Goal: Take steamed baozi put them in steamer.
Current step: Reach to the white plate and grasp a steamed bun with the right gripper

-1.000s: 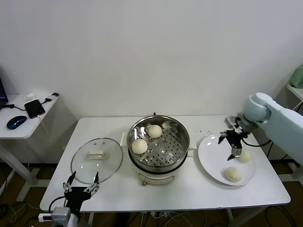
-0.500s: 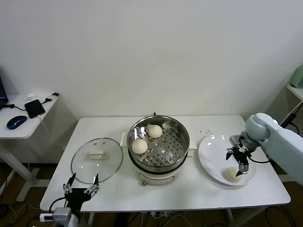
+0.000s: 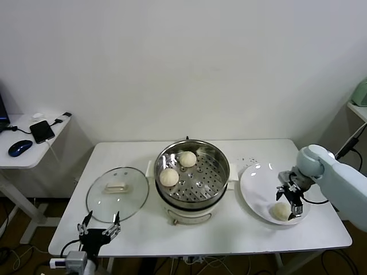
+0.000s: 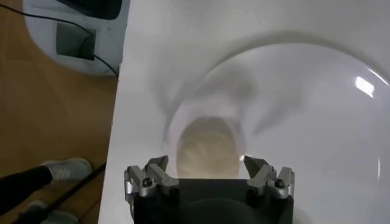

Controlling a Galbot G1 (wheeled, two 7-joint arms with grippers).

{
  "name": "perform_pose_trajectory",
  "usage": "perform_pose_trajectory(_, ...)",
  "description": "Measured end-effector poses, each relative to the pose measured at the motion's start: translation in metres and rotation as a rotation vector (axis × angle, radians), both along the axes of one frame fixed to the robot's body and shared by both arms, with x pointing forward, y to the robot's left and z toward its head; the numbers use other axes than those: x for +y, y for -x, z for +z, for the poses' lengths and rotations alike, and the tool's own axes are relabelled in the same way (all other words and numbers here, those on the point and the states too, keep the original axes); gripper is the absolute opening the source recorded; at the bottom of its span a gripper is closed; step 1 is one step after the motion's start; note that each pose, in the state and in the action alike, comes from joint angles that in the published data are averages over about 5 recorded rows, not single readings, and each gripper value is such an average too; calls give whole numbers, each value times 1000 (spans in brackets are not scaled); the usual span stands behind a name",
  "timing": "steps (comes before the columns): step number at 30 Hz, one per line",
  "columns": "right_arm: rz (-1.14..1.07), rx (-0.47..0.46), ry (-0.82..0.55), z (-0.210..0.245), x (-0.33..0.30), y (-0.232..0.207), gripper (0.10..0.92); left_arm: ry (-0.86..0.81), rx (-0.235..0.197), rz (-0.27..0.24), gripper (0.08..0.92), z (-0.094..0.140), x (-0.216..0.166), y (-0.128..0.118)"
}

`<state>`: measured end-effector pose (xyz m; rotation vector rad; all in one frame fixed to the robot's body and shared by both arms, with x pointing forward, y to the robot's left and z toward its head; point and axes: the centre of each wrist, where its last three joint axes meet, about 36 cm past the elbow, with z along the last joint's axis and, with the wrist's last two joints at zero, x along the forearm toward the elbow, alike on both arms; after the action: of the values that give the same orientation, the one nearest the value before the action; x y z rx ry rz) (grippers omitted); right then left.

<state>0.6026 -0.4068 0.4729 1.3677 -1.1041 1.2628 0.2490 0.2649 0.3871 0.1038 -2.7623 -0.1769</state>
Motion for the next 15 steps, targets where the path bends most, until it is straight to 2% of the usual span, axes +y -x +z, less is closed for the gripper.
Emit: perform_pose_trajectory(15,-12,13,20,-14,-2,-3,823,-1,3,4,823,-2,2,-2)
